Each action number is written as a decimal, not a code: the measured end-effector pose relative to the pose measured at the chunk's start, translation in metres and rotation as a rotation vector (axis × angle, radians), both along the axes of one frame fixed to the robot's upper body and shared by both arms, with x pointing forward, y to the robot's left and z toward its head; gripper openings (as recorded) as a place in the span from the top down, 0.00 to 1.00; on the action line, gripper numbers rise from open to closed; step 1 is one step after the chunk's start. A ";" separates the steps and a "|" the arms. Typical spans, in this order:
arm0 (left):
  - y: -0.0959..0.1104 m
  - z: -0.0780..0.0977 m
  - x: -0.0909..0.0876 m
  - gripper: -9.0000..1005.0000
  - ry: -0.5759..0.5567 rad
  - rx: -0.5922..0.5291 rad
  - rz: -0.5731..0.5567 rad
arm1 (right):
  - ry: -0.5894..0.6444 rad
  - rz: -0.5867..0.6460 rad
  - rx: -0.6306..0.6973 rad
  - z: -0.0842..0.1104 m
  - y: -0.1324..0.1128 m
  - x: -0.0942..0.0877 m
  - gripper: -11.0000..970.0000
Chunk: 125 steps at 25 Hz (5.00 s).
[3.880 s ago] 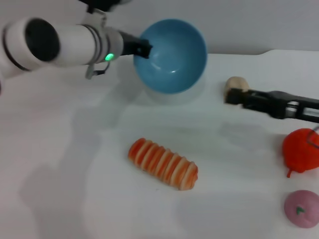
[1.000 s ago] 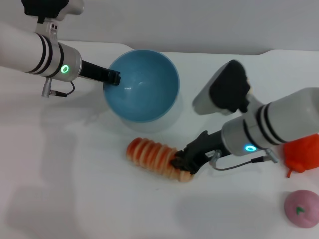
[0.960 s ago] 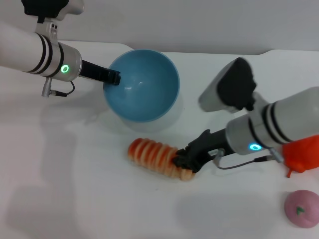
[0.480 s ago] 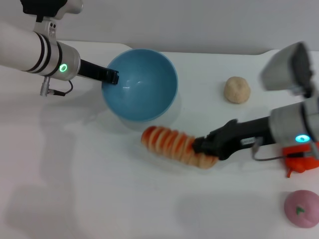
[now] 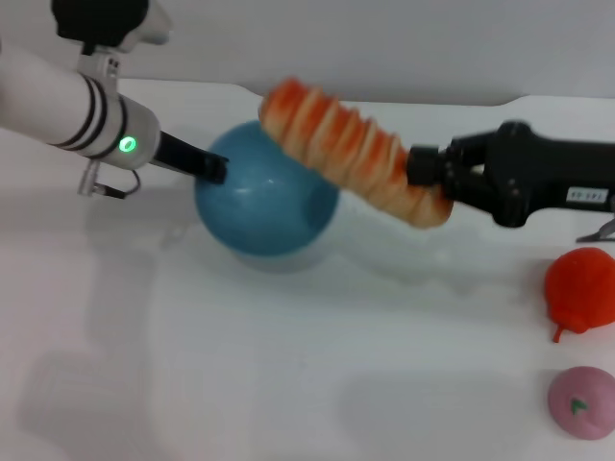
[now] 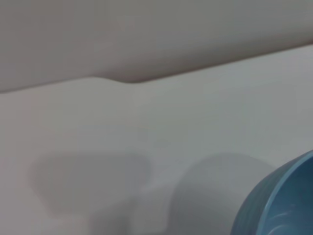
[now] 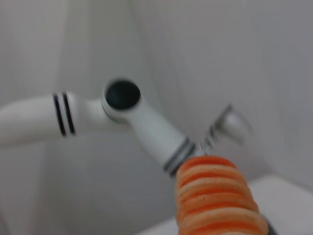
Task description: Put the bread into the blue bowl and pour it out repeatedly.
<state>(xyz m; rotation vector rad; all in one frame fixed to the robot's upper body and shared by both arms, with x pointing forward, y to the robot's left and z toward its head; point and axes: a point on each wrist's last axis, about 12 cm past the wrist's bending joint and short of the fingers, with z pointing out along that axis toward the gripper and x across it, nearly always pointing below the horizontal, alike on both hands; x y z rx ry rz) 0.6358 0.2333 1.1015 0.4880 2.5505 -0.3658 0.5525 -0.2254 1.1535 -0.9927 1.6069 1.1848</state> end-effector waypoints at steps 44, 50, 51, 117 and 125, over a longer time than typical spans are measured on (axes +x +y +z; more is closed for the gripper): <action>-0.053 0.010 -0.020 0.99 0.242 -0.199 -0.180 | -0.009 -0.293 0.092 -0.014 -0.019 0.012 0.54; -0.067 0.006 -0.023 0.99 0.234 -0.144 -0.234 | -0.140 -0.383 0.287 -0.008 -0.054 -0.010 0.54; -0.070 0.005 -0.023 0.99 0.228 -0.139 -0.238 | -0.152 -0.398 0.308 -0.009 -0.057 -0.013 0.54; 0.048 -0.036 -0.049 0.29 -0.695 0.135 0.355 | -0.107 -0.902 0.354 -0.059 -0.110 -0.004 0.54; 0.018 -0.057 -0.082 0.29 -1.070 0.430 0.221 | -0.192 -1.124 0.220 -0.086 -0.135 -0.019 0.54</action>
